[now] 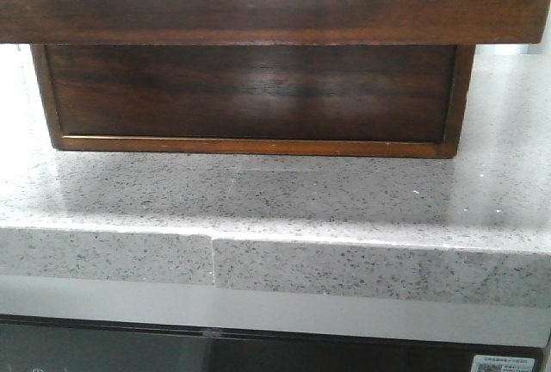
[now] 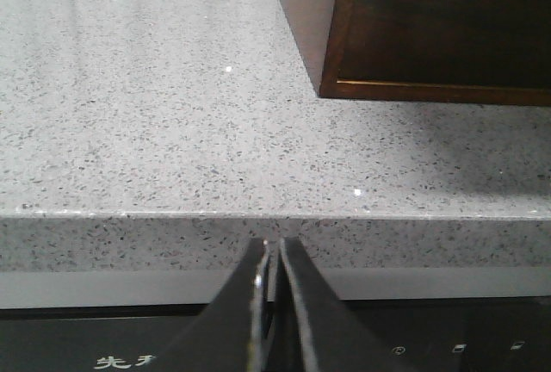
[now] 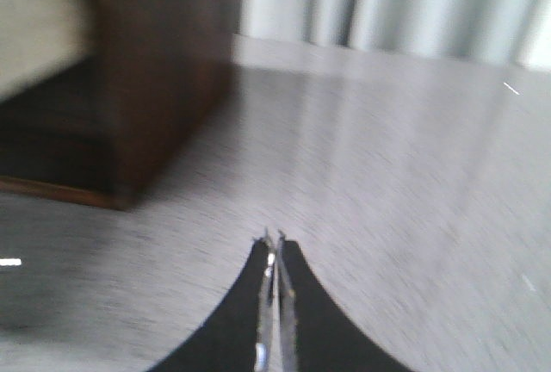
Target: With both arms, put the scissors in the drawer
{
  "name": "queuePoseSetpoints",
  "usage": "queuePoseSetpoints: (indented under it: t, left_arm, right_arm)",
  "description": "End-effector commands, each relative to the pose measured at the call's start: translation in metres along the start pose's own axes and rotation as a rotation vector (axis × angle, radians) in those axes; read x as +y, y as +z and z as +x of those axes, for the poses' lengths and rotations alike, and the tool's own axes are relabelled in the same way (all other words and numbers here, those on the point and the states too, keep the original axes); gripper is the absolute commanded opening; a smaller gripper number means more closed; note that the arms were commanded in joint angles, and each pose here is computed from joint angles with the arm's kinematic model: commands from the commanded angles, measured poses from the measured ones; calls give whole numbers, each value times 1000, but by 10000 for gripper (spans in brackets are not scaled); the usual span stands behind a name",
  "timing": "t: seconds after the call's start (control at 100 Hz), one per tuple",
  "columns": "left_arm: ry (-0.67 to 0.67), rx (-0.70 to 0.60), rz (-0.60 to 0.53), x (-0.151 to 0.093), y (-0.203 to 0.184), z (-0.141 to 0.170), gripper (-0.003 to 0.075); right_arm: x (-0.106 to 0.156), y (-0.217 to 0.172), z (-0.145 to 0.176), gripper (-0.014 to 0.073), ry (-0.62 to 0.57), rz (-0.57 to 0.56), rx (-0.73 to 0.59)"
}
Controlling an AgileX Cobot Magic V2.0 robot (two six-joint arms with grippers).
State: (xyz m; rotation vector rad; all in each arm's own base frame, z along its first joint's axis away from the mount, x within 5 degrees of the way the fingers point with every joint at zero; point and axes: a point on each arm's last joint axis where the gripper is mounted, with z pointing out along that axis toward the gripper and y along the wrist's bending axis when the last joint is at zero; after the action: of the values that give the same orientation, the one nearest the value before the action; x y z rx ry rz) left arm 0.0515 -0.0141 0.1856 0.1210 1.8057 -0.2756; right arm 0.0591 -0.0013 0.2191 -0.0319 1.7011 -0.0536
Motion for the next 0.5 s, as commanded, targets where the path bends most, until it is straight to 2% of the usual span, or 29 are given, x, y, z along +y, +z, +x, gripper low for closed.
queuePoseSetpoints:
  t: [0.0,0.23,0.49]
  left_arm:
    - [-21,-47,17,0,0,2,-20]
    - [-21,-47,17,0,0,2,-20]
    - [-21,-47,17,0,0,2,-20]
  right_arm:
    - [-3,1,-4,-45,32,59,-95]
    - [-2,1,32,-45,34,75,-64]
    - [-1,0,48,-45,38,72,105]
